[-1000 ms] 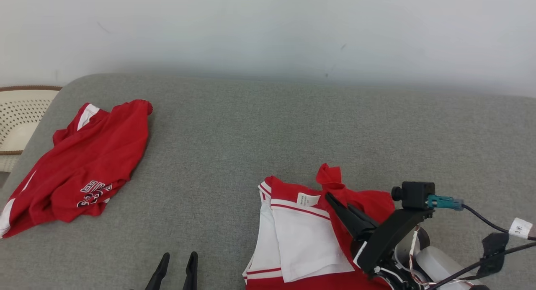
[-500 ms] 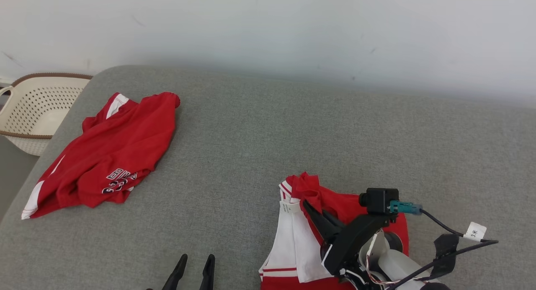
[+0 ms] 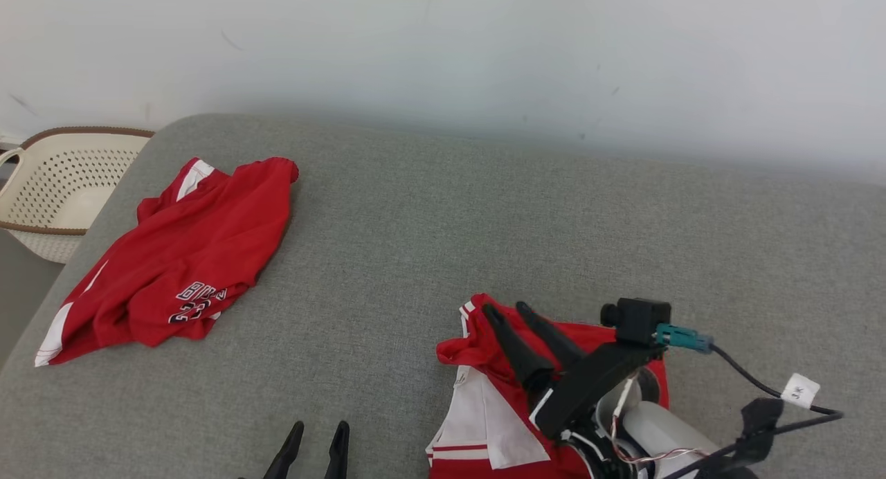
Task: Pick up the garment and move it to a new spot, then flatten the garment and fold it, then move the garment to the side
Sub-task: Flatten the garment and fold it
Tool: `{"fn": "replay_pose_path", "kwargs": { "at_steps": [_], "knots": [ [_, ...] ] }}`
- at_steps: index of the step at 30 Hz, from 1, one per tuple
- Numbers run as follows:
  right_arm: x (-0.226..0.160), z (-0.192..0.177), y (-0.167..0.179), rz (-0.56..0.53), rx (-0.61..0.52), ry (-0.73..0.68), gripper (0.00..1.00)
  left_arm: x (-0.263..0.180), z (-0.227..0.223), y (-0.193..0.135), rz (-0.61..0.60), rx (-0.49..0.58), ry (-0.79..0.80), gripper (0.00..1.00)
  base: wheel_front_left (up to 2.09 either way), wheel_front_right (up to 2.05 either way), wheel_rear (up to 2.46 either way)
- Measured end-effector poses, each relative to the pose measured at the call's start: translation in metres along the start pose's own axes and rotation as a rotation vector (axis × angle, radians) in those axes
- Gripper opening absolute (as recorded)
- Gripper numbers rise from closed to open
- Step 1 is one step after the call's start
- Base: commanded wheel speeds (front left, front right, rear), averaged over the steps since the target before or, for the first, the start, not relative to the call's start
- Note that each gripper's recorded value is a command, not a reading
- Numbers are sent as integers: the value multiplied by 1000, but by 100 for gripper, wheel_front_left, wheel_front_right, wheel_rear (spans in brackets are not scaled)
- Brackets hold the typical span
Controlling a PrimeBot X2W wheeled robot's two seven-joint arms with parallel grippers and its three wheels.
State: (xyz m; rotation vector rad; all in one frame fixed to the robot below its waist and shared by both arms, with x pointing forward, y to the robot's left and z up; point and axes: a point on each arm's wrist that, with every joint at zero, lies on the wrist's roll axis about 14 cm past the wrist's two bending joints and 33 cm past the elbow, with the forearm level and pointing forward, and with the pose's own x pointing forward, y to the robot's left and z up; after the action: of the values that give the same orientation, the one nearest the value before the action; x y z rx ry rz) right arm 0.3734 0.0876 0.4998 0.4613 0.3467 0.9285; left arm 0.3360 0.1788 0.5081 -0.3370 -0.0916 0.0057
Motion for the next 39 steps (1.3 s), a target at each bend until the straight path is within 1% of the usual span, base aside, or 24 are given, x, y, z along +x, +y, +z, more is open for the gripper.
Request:
{"fn": "replay_pose_path", "kwargs": {
  "at_steps": [1, 6, 12, 16, 21, 22, 24, 25, 32, 35, 39],
  "knots": [
    [-4, 13, 1, 11, 2, -46, 100, 1, 0, -1, -5, 0, 0, 100, 0, 0, 0],
    [-19, 47, -7, 9, -10, -163, 100, 3, 0, -3, -12, 2, -2, 100, 0, 0, 0],
    [-41, 81, -40, -73, -89, -264, 100, 5, 3, -1, -8, 8, -12, 100, 0, 0, 0],
    [-56, 82, -68, -152, -179, -255, 100, 6, 6, 2, 3, 19, -18, 100, 0, 0, 0],
    [-63, 59, -87, -211, -226, -195, 100, 6, 5, 6, 13, 25, -16, 100, 0, 0, 0],
    [-63, 54, -89, -217, -238, -176, 84, 6, 5, 6, 14, 25, -15, 100, 0, 0, 0],
    [-61, 46, -91, -224, -244, -155, 10, 7, 4, 6, 15, 25, -14, 100, 0, 0, 0],
    [-60, 41, -92, -227, -249, -140, 0, 8, 4, 6, 15, 26, -13, 100, 0, 0, 0],
    [-53, 5, -100, -238, -295, -35, 0, 14, 8, 8, 18, 42, -24, 100, 0, 0, 0],
    [-52, -5, -106, -242, -358, 15, 0, 15, 10, 11, 29, 59, -31, 100, 0, 0, 0],
    [-44, -20, -103, -234, -361, 46, 0, 15, 12, 14, 40, 70, -34, 100, 0, 0, 0]
  ]
}}
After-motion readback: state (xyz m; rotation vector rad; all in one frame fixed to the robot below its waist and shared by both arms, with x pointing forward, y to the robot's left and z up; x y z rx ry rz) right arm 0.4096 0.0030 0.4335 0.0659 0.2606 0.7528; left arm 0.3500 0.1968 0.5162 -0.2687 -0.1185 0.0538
